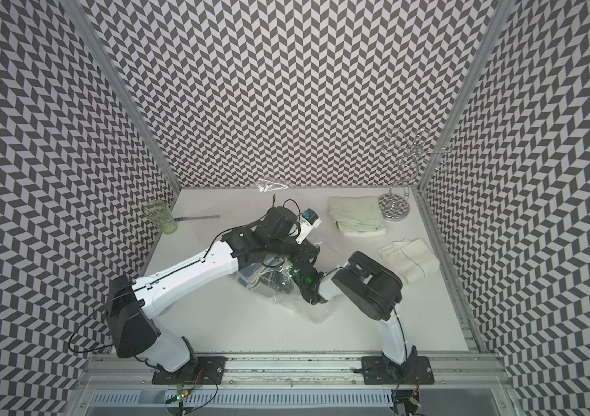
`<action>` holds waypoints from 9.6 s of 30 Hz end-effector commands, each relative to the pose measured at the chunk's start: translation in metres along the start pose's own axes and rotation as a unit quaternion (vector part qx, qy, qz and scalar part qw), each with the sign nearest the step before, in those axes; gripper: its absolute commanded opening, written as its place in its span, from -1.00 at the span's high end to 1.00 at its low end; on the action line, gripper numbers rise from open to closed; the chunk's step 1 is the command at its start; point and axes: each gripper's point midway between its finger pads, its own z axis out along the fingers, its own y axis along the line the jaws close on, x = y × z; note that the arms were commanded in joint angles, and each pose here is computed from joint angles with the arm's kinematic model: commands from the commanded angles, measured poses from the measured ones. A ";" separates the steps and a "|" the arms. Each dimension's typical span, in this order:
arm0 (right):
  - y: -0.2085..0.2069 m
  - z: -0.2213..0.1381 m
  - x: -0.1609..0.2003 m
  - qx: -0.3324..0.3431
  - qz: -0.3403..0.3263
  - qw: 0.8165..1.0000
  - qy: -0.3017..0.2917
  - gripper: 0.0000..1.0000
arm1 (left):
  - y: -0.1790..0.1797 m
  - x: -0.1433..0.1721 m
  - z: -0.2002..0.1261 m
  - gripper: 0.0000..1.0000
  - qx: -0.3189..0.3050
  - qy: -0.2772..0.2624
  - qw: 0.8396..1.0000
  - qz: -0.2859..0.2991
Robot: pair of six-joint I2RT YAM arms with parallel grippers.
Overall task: Place the folded towel into the vacuum bag
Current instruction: Place the towel in the vacuum bag, then adjust the vacuum bag at the center of the board, then pick up the towel from the center of the board, then place the towel in the vacuum bag, then pick up the towel from the vacuum bag.
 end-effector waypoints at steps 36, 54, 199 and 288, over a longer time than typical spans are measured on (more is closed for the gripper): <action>0.021 0.001 -0.003 -0.016 -0.040 0.999 -0.011 -0.18 | -0.007 0.043 -0.035 0.14 0.027 0.005 0.999 -0.038; -0.038 -0.099 0.050 0.177 -0.038 0.982 0.047 -0.37 | 0.036 -0.025 -0.139 -0.22 0.080 -0.199 0.963 -0.163; -0.159 -0.512 -0.158 0.379 0.168 0.772 -0.481 0.73 | 0.135 -0.011 -0.138 -0.41 -0.126 -0.230 0.943 -0.206; -0.083 -0.157 -0.002 0.386 -0.220 0.895 0.029 0.77 | 0.074 0.171 0.062 0.69 0.096 0.027 0.909 -0.404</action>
